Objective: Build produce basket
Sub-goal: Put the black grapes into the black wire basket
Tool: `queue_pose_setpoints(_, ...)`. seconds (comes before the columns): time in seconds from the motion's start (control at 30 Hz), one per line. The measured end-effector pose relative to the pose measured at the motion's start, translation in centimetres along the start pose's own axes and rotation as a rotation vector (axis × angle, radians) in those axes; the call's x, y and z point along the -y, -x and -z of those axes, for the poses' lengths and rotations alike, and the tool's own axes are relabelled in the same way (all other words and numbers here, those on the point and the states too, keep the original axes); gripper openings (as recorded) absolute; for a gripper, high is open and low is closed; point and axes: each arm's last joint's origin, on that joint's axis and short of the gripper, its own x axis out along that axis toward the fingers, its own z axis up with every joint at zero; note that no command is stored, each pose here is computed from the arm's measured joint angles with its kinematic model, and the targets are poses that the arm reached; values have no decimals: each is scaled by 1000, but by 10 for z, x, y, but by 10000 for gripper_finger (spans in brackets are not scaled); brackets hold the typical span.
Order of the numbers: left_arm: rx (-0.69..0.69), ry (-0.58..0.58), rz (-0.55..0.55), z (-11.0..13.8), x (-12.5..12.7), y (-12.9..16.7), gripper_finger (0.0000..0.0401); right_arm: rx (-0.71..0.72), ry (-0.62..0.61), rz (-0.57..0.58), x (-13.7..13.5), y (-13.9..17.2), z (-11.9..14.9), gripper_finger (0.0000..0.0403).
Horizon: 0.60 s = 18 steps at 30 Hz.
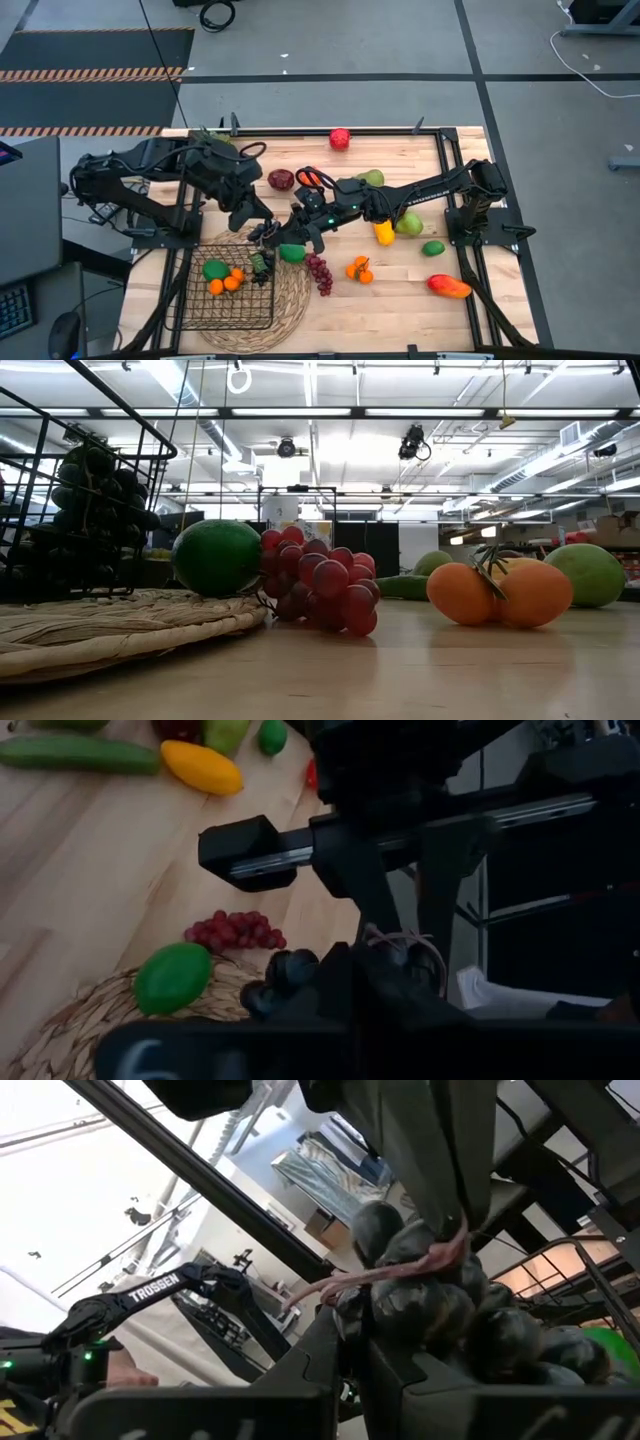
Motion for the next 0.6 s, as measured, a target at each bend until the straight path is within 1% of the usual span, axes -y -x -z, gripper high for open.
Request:
queue_pose_setpoints(0.07, 0, 0, 0, 0, 0, 0, 5, 1, -5, 26, 2, 0, 1, 33)
queue_pose_setpoints(0.13, -3, 1, -2, 0, 0, 0, 4, 8, -13, 87, 6, 1, 1, 45)
queue_pose_setpoints(0.27, -1, 7, -1, 2, 0, 5, 3, 9, -20, 149, 13, 2, 1, 83)
queue_pose_setpoints(0.43, -21, 23, -25, 10, -3, 18, 2, 12, -16, 166, 16, 3, 0, 137)
queue_pose_setpoints(0.6, -14, 58, -27, 19, -5, 38, 1, -45, -30, 199, 21, 4, 3, 172)
